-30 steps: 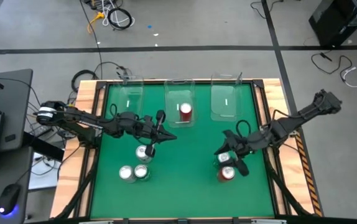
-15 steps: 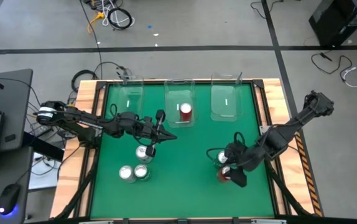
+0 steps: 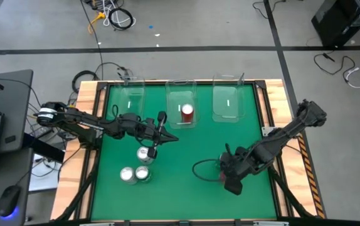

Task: Sort soda cans
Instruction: Put the red-black soda can into the center transparent bin

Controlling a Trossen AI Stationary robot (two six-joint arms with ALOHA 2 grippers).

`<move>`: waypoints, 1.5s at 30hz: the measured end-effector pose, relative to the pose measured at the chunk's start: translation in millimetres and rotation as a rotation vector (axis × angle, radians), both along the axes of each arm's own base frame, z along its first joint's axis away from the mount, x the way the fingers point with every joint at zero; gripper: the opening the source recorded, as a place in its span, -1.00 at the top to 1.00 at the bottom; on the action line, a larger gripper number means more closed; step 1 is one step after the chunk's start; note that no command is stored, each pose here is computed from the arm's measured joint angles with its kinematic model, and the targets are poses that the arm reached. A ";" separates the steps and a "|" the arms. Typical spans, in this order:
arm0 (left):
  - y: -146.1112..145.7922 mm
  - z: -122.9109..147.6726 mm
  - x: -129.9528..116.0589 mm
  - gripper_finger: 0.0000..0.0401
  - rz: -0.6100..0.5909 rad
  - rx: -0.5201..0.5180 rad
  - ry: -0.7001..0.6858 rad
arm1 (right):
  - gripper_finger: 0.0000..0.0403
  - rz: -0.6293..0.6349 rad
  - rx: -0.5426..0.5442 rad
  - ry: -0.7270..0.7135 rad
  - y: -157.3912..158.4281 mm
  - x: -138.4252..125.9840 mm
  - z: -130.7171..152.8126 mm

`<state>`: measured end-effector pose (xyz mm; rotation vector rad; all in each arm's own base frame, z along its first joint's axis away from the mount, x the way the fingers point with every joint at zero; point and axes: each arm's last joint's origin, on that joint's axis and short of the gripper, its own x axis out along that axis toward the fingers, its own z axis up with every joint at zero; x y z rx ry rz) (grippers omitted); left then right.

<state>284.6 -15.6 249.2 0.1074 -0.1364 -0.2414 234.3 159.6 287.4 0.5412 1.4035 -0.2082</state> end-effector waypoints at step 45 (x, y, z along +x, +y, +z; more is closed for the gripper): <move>-0.2 -4.0 0.5 0.99 -0.008 -0.002 0.044 | -0.55 0.070 -0.161 0.292 12.5 43.0 -67.3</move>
